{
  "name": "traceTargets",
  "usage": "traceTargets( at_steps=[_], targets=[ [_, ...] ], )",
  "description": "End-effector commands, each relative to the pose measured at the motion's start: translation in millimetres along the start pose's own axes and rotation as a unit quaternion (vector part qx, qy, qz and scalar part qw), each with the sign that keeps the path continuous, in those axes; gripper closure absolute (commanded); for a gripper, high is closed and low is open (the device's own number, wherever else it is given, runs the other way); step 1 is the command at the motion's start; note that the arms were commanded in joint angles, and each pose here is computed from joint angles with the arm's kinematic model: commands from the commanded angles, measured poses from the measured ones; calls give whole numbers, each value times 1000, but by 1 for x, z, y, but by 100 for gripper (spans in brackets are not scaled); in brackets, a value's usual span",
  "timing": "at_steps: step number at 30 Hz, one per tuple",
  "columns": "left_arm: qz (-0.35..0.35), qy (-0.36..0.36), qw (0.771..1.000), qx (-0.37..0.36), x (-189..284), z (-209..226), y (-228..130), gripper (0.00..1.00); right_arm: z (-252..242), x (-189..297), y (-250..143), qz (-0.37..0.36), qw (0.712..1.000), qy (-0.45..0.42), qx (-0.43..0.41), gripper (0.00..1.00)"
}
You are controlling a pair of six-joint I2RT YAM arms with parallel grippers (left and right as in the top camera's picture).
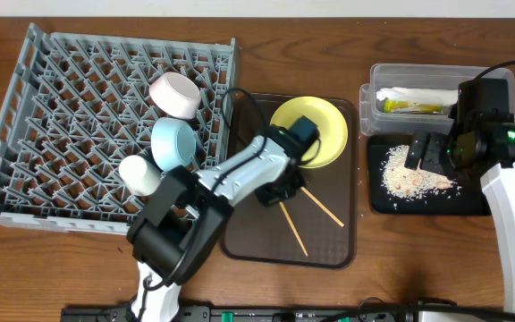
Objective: Sort waste into correct bins and load items into the dishwasher
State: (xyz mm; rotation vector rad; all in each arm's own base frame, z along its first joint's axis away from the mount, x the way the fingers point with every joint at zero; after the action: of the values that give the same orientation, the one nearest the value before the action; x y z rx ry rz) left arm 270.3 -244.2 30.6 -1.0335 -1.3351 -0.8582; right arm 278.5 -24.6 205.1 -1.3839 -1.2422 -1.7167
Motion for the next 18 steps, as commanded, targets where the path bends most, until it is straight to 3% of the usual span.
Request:
traceTargets(
  at_steps=[1,8,14,18],
  targets=[
    [-10,7,1000,-1,4,14,14,92,-3,5,4,-11,1000,-6,2,1],
    [-62,-52,991,-106,59,16,32,92,-2,5,5,-12,1000,-5,1,1],
    [-115,-73,958,-253,109,28,36,92,-2,5,4,-11,1000,-5,2,1],
    [-147,-75,938,-306,138,48,43,92,-3,5,4,-11,1000,-5,2,1]
  ],
)
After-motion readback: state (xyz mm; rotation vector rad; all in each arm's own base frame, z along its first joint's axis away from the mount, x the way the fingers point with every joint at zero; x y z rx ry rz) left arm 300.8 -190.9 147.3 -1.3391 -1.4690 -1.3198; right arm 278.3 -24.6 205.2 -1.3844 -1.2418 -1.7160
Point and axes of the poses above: each gripper's point midway between its finger pads, its own x axis back along the fingers, its own z axis along the line the jaws close on, y = z × x, the point moved 3 cm from there along x, back along the fingers, and after that the axes turned 4 degrees about -x, right-handed, at the moved point
